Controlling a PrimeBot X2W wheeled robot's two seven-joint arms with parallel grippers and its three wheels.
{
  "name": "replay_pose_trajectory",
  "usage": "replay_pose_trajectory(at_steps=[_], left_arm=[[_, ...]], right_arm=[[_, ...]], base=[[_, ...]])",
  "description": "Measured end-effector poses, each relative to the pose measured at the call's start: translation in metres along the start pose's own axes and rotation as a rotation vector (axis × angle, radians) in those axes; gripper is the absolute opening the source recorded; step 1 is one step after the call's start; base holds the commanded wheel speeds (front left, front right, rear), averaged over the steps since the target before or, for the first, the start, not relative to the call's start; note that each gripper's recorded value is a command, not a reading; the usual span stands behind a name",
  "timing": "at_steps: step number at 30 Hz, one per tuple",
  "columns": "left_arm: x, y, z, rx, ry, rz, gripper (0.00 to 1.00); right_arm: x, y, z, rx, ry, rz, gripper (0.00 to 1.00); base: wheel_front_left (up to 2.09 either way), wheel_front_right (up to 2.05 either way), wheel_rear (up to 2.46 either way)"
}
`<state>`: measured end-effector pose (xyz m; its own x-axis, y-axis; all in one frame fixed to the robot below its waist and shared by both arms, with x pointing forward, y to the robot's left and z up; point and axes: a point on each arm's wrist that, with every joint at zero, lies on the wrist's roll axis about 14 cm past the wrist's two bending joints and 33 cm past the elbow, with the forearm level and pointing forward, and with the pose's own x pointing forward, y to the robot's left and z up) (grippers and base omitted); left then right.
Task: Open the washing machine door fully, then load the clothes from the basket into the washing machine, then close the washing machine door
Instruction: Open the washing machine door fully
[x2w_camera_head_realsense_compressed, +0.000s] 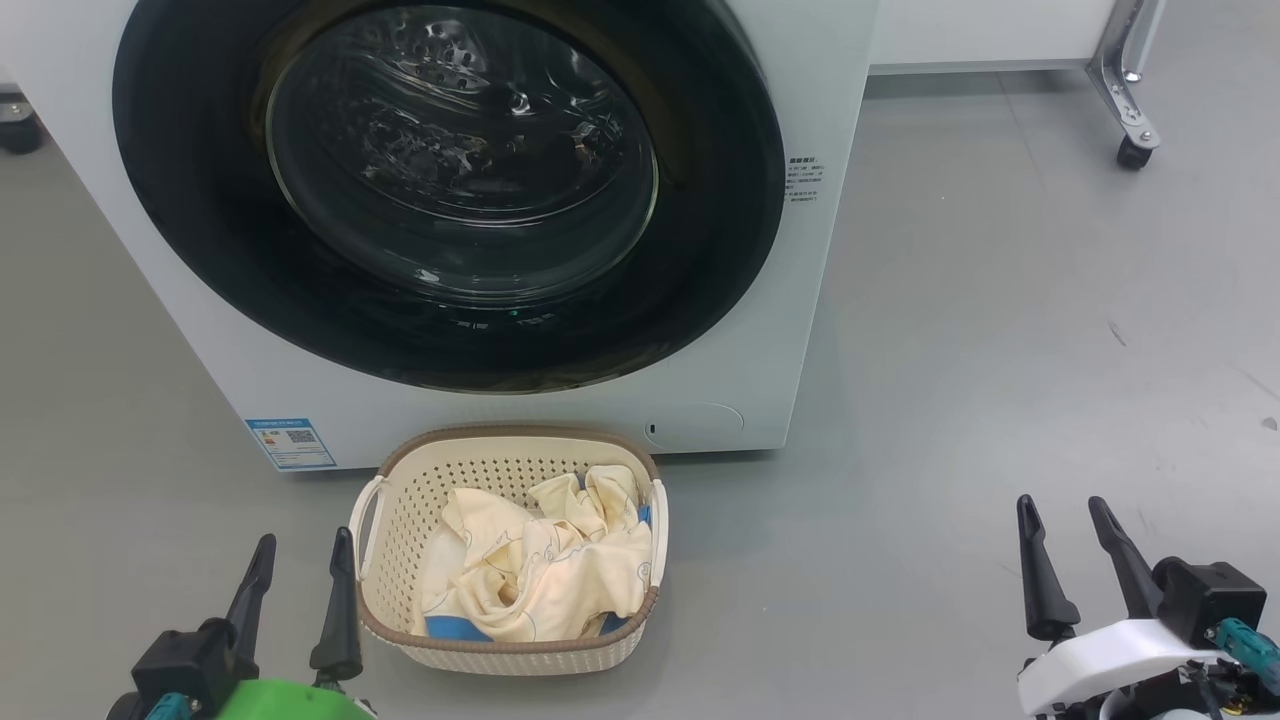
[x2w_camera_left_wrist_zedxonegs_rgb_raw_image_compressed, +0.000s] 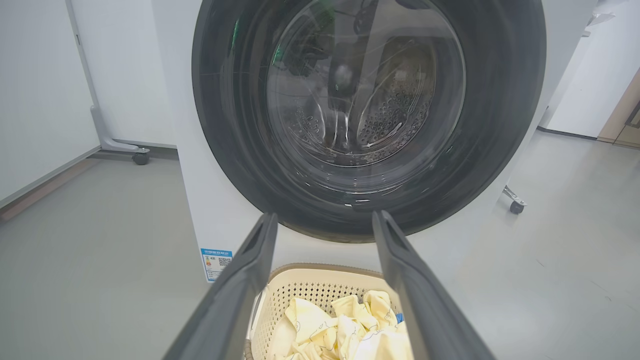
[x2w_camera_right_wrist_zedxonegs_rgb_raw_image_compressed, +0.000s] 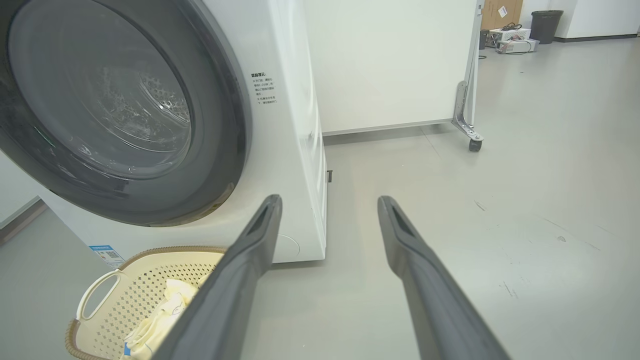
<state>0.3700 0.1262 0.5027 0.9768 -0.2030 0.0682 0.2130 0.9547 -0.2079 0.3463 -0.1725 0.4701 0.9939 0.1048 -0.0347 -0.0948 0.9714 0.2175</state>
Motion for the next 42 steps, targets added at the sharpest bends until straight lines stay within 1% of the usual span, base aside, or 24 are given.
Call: replay_pose_trajectory(at_steps=[38,39,40,41,42], left_arm=[[-0.0045,0.0000,-0.0025,-0.002,0.008,0.004,1.00],[-0.0046,0.0002,-0.0024,-0.002,0.007,0.005,1.00],[-0.0047,0.0003,-0.0022,-0.002,0.007,0.006,1.00],[-0.0048,0.0004,-0.0022,-0.002,0.007,0.006,1.00],[-0.0049,0.0004,-0.0022,-0.003,0.007,0.006,1.00]], right_arm=[[0.0037,0.0040,0.0056,0.002,-0.019,0.011,1.00],[0.0037,0.0040,0.0058,0.002,-0.019,0.011,0.62],[0.0037,0.0041,0.0059,0.001,-0.019,0.011,0.07],[0.0038,0.0043,0.0059,0.001,-0.019,0.012,0.00],[0.0039,0.0046,0.0064,0.001,-0.021,0.013,0.00]], base=[[0.00,0.00,0.00],[0.00,0.00,0.00],[0.00,0.00,0.00],[0.00,0.00,0.00],[0.00,0.00,0.00]])
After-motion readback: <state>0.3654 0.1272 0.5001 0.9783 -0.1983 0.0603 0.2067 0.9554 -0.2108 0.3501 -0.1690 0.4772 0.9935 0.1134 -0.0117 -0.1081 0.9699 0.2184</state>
